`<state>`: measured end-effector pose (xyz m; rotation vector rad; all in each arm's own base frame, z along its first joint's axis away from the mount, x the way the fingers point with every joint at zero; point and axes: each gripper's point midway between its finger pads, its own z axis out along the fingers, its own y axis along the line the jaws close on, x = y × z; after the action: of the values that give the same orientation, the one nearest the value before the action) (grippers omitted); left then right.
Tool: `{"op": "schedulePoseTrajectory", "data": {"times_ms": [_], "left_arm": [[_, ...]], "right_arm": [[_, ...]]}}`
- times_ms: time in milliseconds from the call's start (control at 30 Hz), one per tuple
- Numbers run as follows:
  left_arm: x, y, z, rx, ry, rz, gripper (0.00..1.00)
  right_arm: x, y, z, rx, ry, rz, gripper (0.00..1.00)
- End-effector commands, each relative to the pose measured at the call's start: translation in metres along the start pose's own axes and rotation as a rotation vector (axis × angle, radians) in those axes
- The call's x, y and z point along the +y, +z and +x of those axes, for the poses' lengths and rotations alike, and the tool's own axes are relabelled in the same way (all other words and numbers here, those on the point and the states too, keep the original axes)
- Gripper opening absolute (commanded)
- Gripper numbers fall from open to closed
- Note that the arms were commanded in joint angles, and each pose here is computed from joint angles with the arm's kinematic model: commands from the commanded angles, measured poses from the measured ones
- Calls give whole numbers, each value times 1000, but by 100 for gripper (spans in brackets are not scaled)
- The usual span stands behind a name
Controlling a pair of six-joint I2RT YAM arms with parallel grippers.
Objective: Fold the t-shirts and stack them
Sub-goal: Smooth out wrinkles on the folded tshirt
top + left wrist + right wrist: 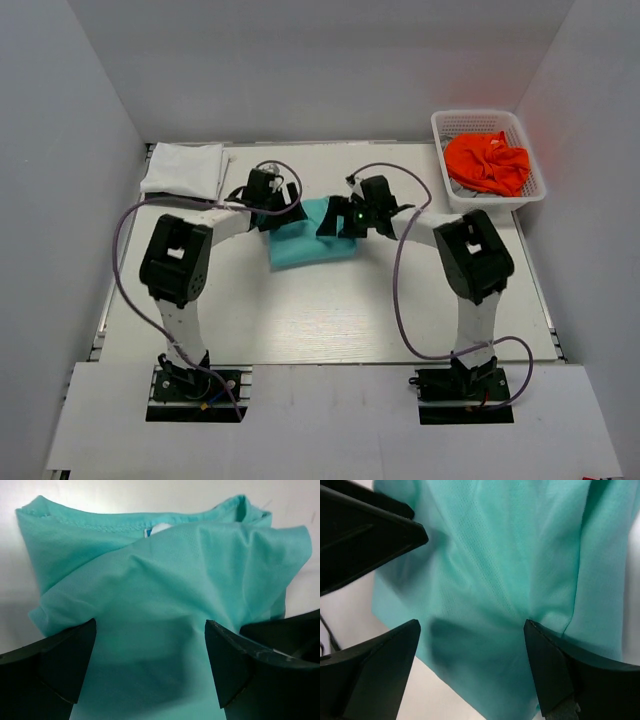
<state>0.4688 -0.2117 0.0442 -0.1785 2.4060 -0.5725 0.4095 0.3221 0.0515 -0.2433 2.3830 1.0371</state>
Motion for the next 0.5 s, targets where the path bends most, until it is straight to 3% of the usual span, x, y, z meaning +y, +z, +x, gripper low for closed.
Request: {"op": "schedulePoseTrajectory", "data": {"times_ms": [0,33,100,167,233,367,467], "left_arm": [[-9,-56,49,75,8,-8,100],[-2,-67,77,113,13,-25,100],[-7,-99,90,102,23,1,100],[-5,-118,110,122,32,-7,100],[-18,-144,104,65,10,29,100],[-30,-182,93,-38,-6,82,100],[-25,-195,82,-106,-21,54,100]], "right_arm": [[17,-35,69,106,-59,52,90],[5,-43,95,139,-45,102,90],[20,-72,120,151,-64,106,90],[43,-98,123,124,-97,81,90],[38,-111,146,155,-86,107,90],[52,-143,126,32,-140,136,90],[41,-153,128,39,-141,214,90]]}}
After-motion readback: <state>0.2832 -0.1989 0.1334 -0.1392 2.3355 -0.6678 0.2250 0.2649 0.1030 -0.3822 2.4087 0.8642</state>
